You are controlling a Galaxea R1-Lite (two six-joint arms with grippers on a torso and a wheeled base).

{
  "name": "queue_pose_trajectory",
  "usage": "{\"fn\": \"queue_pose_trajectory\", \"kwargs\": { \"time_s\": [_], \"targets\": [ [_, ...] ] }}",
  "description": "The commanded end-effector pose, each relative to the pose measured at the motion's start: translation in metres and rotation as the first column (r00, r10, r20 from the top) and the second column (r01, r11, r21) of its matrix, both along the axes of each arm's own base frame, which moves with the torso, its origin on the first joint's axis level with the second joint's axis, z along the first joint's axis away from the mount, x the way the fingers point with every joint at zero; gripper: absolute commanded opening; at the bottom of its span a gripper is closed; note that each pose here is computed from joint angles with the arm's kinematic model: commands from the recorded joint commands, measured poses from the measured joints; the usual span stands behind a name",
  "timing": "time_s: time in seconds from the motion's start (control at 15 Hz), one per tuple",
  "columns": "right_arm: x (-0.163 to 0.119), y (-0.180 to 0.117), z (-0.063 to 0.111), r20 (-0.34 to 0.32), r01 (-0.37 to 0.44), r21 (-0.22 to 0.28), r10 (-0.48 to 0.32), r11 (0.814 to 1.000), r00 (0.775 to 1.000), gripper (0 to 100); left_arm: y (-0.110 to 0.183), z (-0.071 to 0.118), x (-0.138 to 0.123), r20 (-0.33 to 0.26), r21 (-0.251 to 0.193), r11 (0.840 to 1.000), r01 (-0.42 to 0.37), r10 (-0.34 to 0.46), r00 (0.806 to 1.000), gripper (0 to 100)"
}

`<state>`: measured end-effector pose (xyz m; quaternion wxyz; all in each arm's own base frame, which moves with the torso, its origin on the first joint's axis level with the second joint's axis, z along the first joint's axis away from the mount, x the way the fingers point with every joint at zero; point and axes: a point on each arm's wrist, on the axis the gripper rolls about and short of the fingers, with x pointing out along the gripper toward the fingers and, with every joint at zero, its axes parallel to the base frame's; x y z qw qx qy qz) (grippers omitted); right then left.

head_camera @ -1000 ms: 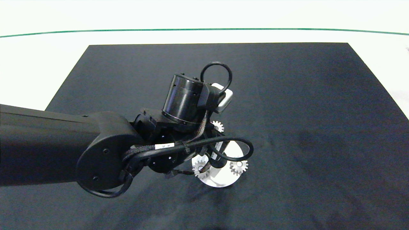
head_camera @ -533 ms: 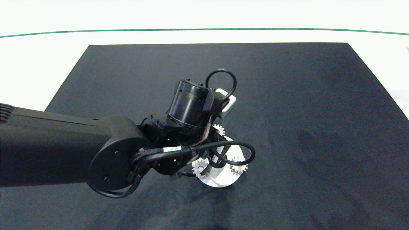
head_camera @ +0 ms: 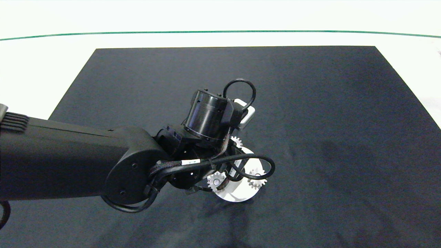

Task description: Install three planetary gears onto the carrier pins

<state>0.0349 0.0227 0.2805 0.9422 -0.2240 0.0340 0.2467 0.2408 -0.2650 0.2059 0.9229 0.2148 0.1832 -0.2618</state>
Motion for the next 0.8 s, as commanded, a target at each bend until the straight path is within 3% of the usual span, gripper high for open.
{"fn": "queue_pose_trajectory", "kwargs": {
  "time_s": [0.07, 0.8],
  "targets": [
    [-0.0006, -0.0005, 0.0003, 0.003, 0.002, -0.001, -0.002, 1.000, 1.000, 100, -0.0010, -0.0015, 0.0009, -0.001, 0.004, 1.000, -0.002, 0.002, 1.000, 10],
    [0.0001, 0.0001, -0.0003, -0.001, 0.000, -0.004, 0.000, 1.000, 1.000, 100, 0.0021, -0.0004, 0.0077, 0.005, -0.003, 1.000, -0.022, 0.022, 1.000, 10]
  ]
}}
